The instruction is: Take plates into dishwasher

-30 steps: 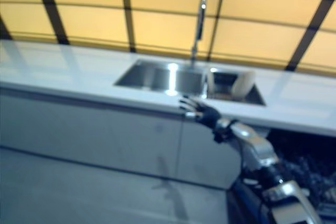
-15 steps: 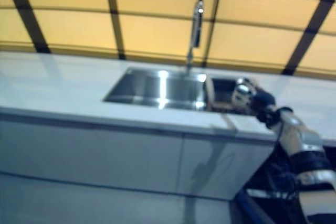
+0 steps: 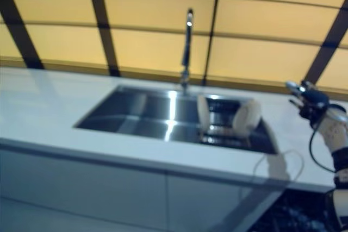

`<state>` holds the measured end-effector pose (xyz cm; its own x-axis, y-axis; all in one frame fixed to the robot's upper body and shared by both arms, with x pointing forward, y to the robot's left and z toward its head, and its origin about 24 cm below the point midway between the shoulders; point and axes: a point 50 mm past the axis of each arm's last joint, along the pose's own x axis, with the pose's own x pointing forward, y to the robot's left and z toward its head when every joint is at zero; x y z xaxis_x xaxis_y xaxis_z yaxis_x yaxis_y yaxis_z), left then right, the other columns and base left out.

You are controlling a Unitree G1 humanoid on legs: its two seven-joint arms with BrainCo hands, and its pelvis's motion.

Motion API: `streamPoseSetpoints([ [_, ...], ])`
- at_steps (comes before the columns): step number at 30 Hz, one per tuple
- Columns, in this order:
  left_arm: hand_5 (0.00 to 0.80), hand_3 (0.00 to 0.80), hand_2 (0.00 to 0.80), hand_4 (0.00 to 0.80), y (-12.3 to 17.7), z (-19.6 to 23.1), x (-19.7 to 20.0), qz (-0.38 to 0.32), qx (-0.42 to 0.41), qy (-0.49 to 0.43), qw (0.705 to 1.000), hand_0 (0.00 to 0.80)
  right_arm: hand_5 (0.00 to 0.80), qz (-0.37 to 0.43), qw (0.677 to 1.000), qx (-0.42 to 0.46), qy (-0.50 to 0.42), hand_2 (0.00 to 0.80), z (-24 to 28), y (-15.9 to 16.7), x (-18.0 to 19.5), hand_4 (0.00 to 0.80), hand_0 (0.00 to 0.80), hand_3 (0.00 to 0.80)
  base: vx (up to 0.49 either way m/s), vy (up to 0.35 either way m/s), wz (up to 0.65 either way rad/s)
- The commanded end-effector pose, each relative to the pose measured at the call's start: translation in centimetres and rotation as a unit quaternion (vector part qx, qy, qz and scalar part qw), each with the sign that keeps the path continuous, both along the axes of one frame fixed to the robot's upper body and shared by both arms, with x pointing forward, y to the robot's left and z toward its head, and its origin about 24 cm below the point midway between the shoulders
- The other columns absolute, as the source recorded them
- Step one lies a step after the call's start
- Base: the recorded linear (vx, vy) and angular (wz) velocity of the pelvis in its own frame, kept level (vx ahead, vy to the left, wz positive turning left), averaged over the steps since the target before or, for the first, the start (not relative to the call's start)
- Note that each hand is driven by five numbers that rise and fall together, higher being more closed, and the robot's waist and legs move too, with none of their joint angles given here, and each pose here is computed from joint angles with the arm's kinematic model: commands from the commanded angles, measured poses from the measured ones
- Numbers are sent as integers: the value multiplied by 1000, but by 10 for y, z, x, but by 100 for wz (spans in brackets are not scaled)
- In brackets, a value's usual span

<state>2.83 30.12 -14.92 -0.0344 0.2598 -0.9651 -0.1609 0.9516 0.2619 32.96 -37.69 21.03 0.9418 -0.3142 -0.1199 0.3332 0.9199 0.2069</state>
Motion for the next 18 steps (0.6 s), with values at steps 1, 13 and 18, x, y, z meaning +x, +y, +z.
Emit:
streamPoseSetpoints([
  [1,0,0,0,0,21,10,14,0,52,-22,998,0,0,-21,997,-24,-76,0,54,-3,2,0,0,0,55,7,-13],
  [13,0,0,0,0,20,11,31,-4,55,-54,997,0,0,48,996,-34,-68,0,57,39,29,0,0,0,77,-74,-28],
  [18,0,0,0,0,6,4,24,13,29,-57,998,0,0,86,993,-56,-62,0,54,62,39,0,0,0,113,-173,-27],
])
